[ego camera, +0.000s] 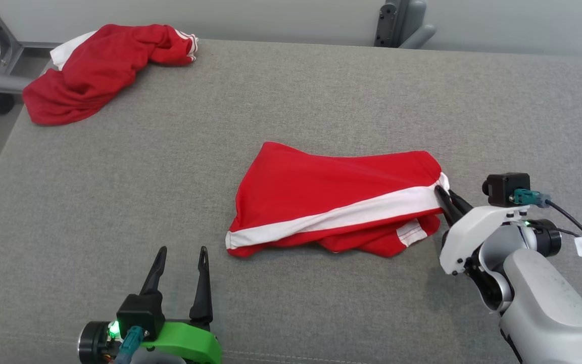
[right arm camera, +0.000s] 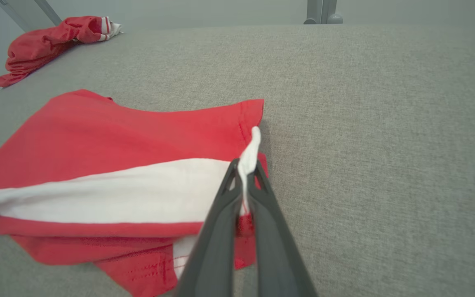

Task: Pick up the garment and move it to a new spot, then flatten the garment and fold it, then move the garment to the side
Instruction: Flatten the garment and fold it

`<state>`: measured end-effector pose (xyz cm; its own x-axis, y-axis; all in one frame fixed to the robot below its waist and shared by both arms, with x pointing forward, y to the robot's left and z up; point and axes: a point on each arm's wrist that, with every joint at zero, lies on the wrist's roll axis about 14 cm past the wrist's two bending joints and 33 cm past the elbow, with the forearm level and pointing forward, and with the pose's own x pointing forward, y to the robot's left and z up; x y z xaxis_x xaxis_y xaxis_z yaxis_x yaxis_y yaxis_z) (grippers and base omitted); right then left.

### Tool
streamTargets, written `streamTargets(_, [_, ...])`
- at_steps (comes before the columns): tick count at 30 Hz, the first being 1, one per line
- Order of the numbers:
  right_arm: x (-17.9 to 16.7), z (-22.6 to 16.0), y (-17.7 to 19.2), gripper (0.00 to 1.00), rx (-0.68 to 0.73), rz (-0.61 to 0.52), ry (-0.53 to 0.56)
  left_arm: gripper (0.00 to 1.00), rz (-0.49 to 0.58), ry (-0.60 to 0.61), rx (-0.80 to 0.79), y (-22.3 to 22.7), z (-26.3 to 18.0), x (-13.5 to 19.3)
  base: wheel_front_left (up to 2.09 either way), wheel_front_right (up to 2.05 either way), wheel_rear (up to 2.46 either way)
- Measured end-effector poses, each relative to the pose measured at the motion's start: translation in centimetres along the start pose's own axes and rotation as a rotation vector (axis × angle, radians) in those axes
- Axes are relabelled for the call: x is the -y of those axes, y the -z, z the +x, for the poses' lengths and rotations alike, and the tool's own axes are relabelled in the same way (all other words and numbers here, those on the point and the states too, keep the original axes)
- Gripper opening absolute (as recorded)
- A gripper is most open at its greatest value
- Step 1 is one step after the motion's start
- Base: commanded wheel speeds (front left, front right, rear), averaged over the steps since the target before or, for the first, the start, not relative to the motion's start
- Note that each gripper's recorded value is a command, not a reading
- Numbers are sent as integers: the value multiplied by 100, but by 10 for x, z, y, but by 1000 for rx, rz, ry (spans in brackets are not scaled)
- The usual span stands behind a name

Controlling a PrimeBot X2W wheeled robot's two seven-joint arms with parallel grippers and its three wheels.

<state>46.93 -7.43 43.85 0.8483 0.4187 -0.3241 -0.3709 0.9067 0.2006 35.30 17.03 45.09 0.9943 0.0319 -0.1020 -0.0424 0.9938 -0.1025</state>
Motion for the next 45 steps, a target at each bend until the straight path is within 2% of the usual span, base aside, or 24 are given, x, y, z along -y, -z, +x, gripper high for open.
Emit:
streamTargets(4, [13,-14,2,0,22,30,32,100,-22,34,-19,6,0,10,0,0,0])
streamTargets(11, [36,-36,7,0,51,96,110,100,-152,152,-85,24,-1,44,0,0,0])
streamTargets(14, [45,-41,11,0,50,110,137,100,-166,181,-124,34,0,52,0,0,0])
streamTargets(18, [52,-45,17,0,39,119,158,100,-213,211,-148,39,8,62,0,0,0])
streamTargets(24, [60,-47,26,0,19,127,181,100,-371,230,-231,56,15,76,0,0,0])
streamTargets(30, [65,-49,33,0,6,128,196,100,-475,257,-274,61,25,91,0,0,0])
streamTargets(36, [66,-46,35,0,-2,124,197,100,-507,303,-295,61,30,107,0,0,0])
streamTargets(37, [66,-46,36,0,-2,124,197,98,-513,309,-296,61,30,109,0,0,0])
streamTargets(38, [66,-46,37,0,-6,124,198,87,-516,314,-297,61,31,111,0,0,0])
streamTargets(39, [66,-46,39,0,-9,125,198,48,-519,320,-298,60,31,113,0,0,0])
streamTargets(40, [66,-46,39,0,-11,125,197,42,-521,328,-298,59,31,116,0,0,0])
streamTargets(41, [66,-45,39,0,-11,124,197,24,-524,334,-297,59,31,118,0,0,0])
streamTargets(42, [67,-45,39,0,-11,124,197,9,-525,338,-298,59,31,119,0,0,0])
streamTargets(43, [67,-44,39,0,-12,124,197,0,-525,342,-299,59,31,121,0,0,0])
streamTargets(45, [68,-44,39,0,-10,123,198,0,-528,347,-301,59,32,122,0,0,0])
